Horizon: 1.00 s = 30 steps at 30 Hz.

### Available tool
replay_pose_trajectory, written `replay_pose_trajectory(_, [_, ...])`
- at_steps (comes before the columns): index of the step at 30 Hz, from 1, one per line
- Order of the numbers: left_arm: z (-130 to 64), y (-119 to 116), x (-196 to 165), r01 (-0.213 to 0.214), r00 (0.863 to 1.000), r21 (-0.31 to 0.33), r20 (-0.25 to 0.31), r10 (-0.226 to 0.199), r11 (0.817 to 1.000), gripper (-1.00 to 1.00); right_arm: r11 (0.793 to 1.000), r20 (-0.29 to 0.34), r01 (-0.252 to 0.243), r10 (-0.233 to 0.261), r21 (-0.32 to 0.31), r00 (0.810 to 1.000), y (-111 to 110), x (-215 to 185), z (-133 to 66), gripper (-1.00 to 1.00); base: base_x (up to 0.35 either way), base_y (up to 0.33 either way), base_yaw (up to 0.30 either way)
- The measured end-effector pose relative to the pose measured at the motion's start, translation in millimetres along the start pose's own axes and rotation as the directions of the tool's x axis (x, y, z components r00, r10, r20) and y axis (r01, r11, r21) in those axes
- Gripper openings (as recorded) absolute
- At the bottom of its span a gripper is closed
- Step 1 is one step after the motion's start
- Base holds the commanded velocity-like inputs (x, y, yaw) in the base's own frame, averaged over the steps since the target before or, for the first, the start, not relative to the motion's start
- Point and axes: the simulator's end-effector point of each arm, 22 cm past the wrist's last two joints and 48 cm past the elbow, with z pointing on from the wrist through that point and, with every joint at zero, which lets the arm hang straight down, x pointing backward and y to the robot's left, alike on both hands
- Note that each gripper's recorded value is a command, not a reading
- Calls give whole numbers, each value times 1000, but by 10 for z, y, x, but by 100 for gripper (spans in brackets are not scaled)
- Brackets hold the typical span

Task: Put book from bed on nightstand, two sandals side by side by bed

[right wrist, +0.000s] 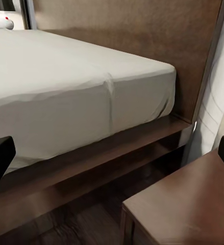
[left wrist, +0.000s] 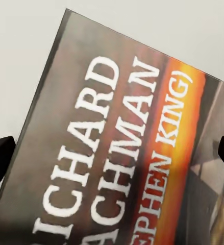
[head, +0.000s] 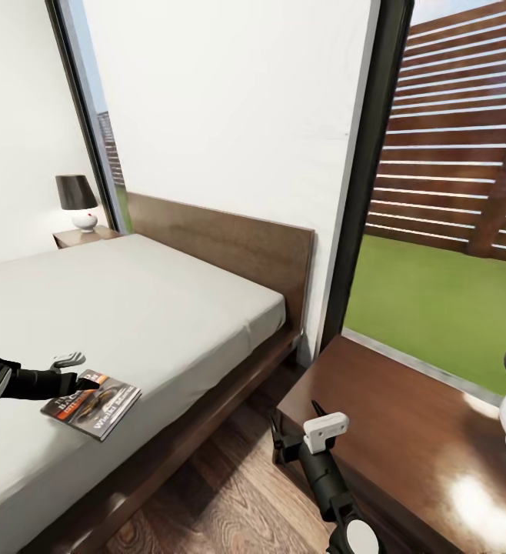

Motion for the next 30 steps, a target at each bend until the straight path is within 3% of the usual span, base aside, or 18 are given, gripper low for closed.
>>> replay_pose_trajectory(30, [-1, -1, 1, 1, 1000, 0, 0, -1, 1000, 100, 1000, -3, 1, -1, 0, 1000, 0, 13, -1, 100, -3, -2, 0])
